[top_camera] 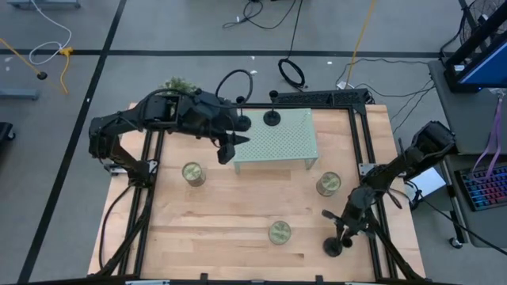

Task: Pick & Place candle stick holders
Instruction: Align the black candle holder with the black candle holders on the shelf

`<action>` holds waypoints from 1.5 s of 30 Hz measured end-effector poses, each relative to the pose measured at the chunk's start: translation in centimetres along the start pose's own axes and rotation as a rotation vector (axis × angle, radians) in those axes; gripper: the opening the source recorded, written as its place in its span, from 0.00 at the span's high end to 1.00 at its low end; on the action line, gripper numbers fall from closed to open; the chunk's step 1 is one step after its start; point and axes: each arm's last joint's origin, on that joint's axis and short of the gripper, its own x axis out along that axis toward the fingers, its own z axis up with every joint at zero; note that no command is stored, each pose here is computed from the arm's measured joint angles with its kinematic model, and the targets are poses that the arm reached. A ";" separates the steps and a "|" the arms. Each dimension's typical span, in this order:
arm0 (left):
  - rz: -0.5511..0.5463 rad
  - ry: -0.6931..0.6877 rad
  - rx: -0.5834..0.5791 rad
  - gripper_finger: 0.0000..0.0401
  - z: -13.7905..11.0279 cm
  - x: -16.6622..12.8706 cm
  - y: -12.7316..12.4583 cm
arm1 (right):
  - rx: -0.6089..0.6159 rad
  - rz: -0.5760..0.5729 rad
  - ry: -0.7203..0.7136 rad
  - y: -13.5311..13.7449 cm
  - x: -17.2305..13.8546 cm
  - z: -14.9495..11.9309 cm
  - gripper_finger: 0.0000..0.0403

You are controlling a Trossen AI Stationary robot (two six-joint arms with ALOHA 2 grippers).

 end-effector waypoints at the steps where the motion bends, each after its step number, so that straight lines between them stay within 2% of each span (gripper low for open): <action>1: 0.003 0.017 -0.012 0.61 -0.2 -0.2 0.0 | -0.006 -0.009 -0.009 -0.1 0.0 0.1 0.97; 5: 0.012 0.098 -0.042 0.61 -1.1 -0.6 -0.1 | -0.029 -0.156 -0.061 -0.8 -0.2 0.7 0.97; 10: 0.058 0.201 -0.016 0.61 -2.4 -2.2 -0.2 | 0.087 -0.331 -0.082 -2.5 -1.0 0.7 0.98; 13: 0.119 0.223 -0.002 0.61 -3.1 -3.5 -0.2 | 0.080 -0.417 -0.144 -3.9 -1.7 1.4 0.99; 17: 0.134 0.186 0.001 0.61 -3.1 -5.1 -0.2 | 0.022 -0.584 -0.233 -6.4 -2.8 3.6 0.97; 21: 0.124 0.162 0.003 0.61 -3.2 -6.1 -0.4 | 0.098 -0.802 -0.286 -9.1 -4.3 5.9 0.97; 26: 0.107 0.157 0.025 0.61 -3.4 -6.8 -0.7 | 0.107 -0.970 -0.317 -11.4 -6.4 9.6 0.97; 29: 0.096 0.157 0.046 0.61 -3.5 -6.9 -1.0 | 0.101 -1.105 -0.261 -12.3 -8.0 12.0 0.97; 33: 0.093 0.157 0.070 0.61 -3.5 -6.9 -1.0 | 0.161 -1.363 -0.123 -13.5 -10.6 14.4 0.97; 36: 0.108 0.155 0.087 0.61 -3.4 -6.9 -1.0 | 0.220 -1.500 -0.069 -14.2 -12.9 15.3 0.97; 40: 0.133 0.149 0.090 0.61 -3.4 -6.9 -0.9 | 0.294 -1.646 -0.089 -15.0 -16.2 15.0 0.97; 45: 0.147 0.144 0.091 0.61 -3.4 -6.9 -1.0 | 0.416 -1.824 -0.058 -15.6 -20.1 13.1 0.97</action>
